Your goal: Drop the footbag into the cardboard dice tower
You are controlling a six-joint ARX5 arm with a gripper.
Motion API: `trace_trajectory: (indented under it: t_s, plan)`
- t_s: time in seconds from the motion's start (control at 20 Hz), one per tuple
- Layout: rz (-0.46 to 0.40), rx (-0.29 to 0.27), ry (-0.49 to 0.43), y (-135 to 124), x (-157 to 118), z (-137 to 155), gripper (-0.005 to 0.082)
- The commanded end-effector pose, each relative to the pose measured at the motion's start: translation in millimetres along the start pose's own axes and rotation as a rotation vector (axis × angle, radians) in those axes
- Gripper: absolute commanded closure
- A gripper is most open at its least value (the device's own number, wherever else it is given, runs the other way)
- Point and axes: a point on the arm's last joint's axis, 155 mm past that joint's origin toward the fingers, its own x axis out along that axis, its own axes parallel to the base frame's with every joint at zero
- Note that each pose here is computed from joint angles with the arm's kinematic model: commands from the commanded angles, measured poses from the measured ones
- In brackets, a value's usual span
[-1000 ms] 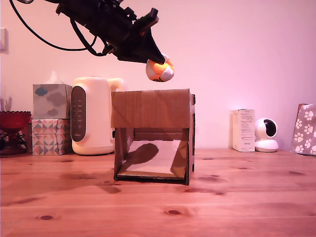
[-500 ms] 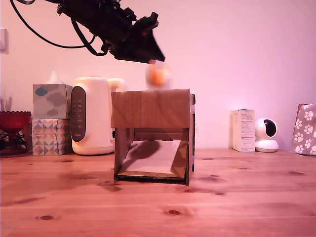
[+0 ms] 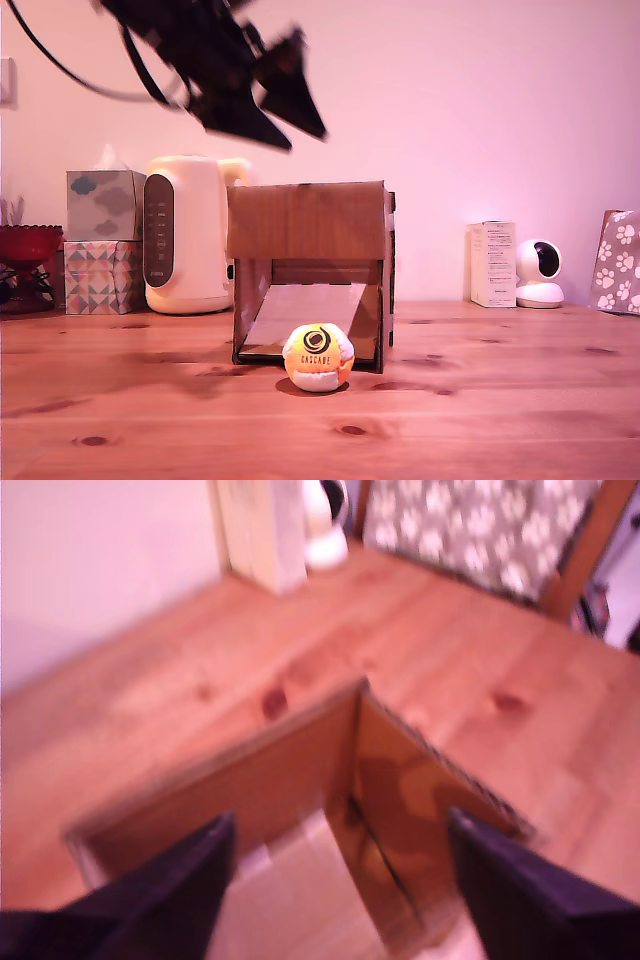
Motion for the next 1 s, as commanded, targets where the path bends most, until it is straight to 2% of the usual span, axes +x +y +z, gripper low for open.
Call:
trace_trajectory:
  t_s: [0.0, 0.1, 0.2, 0.45, 0.95]
  plan:
    - [-0.032, -0.006, 0.009, -10, -15, 2, 0.0772]
    - [-0.086, -0.025, 0.031, -18, -24, -4, 0.0791]
    - [-0.101, -0.029, 0.017, -19, -33, -6, 0.0791]
    - [-0.077, -0.039, -0.046, -15, -53, -28, 0.0791]
    - [-0.035, -0.119, -0.181, -22, -72, -97, 0.0791]
